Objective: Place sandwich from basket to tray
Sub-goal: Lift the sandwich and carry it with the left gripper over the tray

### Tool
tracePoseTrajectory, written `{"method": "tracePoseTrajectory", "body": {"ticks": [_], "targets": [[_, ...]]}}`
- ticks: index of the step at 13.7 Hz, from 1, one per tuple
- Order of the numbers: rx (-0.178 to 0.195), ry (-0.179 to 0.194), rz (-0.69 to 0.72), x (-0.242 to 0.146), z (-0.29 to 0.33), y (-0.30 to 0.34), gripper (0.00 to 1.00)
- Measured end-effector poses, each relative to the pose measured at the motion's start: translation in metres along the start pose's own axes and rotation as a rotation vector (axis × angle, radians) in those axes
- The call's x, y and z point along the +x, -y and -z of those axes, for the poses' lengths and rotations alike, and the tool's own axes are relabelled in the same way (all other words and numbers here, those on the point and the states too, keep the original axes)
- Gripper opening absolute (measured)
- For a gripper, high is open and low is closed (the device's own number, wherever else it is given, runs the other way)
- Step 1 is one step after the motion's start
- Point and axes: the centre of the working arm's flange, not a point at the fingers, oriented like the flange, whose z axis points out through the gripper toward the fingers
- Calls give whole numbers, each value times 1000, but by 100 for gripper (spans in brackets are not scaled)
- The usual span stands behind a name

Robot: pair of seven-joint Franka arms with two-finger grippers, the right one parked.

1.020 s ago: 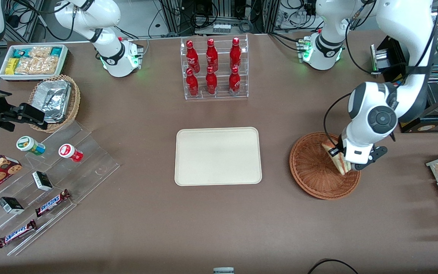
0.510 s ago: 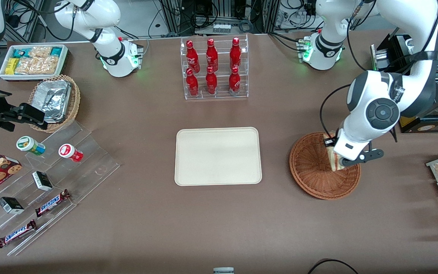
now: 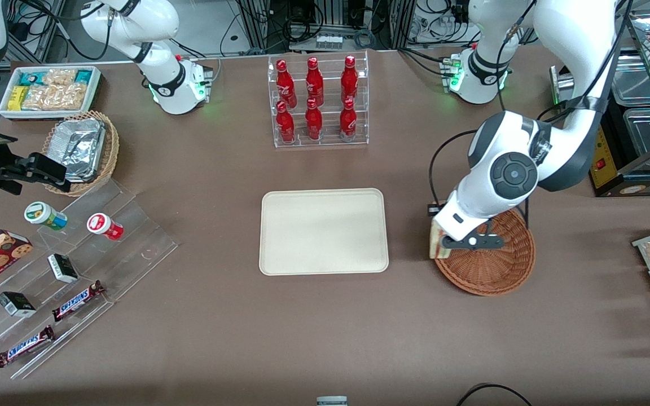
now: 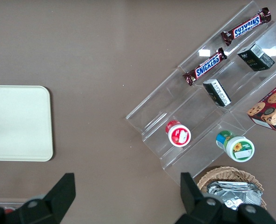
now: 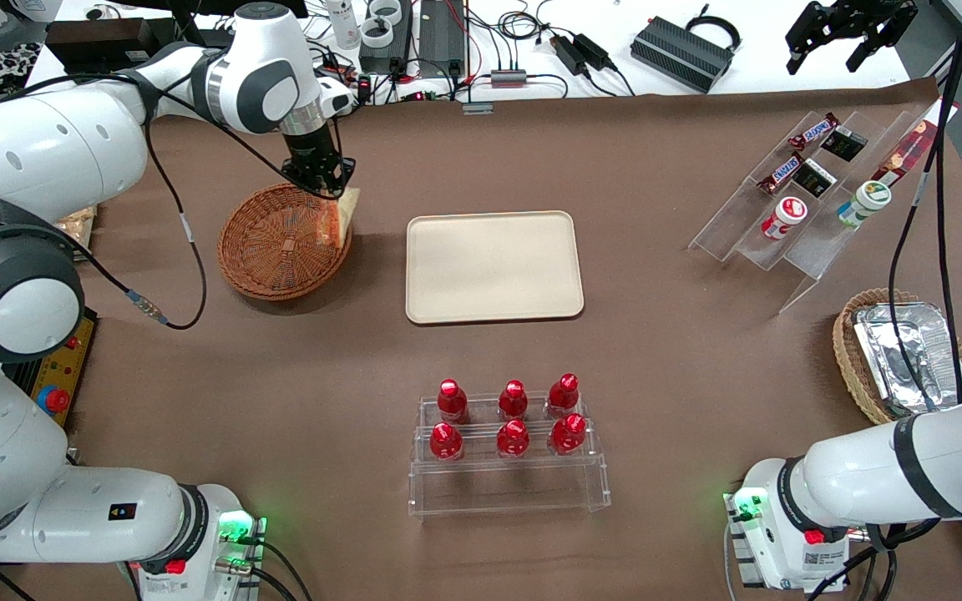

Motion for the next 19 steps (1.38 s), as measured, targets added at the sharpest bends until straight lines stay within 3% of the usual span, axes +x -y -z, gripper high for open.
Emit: {"method": "tracePoseTrajectory", "body": {"ticks": [2,7,10,12,15,19], "targets": [[-31,-10,-40,-2,1,-23,15],[-75,-82,-60,-9,-25,-95,15],[-20,-151,9,-6,-53,-119,15],[-7,-195,66,-2,-75,-137,15],[0,-217,126,3,-97,-166,15],[-7,-211,125,6,-111,-181,15]]}}
